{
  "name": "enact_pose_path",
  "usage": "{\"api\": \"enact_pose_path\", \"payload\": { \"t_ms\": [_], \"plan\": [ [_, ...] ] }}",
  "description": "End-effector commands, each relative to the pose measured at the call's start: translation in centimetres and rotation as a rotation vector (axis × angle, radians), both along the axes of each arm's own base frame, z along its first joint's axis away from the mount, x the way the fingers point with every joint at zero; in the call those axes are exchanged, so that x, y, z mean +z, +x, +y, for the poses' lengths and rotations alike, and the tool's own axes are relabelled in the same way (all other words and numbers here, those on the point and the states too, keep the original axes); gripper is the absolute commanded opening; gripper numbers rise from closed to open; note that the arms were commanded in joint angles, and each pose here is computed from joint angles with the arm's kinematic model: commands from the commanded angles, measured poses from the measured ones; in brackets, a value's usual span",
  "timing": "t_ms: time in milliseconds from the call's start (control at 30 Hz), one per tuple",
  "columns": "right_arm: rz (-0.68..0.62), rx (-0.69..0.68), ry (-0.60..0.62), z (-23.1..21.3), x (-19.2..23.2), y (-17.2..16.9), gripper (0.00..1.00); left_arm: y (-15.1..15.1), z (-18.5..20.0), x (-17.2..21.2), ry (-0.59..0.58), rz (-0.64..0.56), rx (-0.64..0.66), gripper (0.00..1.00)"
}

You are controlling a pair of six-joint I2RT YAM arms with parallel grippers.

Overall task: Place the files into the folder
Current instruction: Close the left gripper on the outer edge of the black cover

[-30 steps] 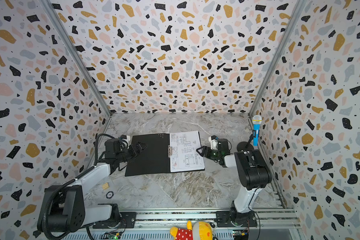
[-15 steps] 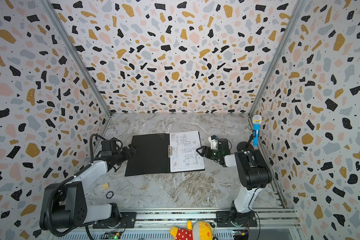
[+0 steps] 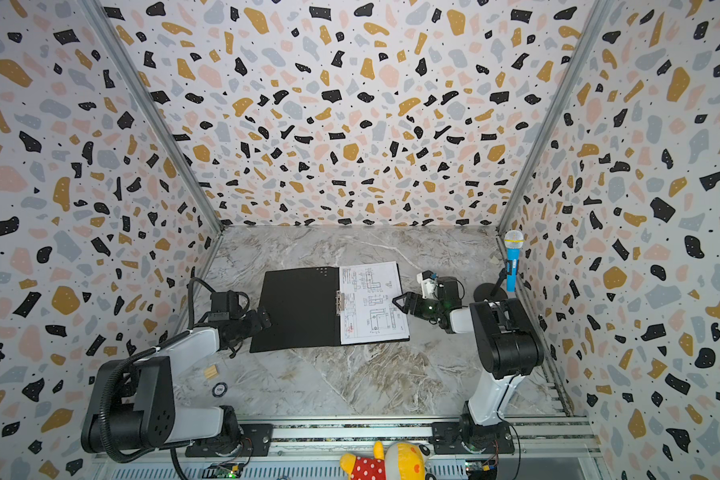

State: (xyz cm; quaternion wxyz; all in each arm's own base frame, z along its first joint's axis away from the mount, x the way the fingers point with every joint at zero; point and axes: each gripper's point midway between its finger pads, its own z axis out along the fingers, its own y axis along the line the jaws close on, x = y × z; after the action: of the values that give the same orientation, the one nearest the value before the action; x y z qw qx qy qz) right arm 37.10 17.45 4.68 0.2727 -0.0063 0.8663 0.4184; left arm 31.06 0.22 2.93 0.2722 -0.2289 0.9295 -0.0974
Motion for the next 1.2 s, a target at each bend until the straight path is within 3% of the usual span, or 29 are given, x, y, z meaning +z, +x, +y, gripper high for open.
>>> {"api": "enact_pose_path", "payload": {
  "t_ms": [0,333,933,1167],
  "plan": [
    [0.189,0.000,-0.044,-0.5,-4.0,-3.0,0.79,-1.4,-1.4,-1.1,-0.024,0.042,-0.038,1.00],
    [0.232,0.020,-0.042,0.4,-4.7,-4.4,0.73,-1.4,-6.0,-0.5,-0.116,0.010,-0.147,1.00],
    [0.258,0.016,-0.042,0.5,-5.5,-5.8,0.70,2.1,-11.0,11.3,-0.518,-0.396,-0.198,0.99],
    [0.241,-0.004,-0.072,0.0,-5.2,-5.4,0.73,2.2,-7.3,9.4,-0.321,-0.292,-0.120,0.99]
  ]
}}
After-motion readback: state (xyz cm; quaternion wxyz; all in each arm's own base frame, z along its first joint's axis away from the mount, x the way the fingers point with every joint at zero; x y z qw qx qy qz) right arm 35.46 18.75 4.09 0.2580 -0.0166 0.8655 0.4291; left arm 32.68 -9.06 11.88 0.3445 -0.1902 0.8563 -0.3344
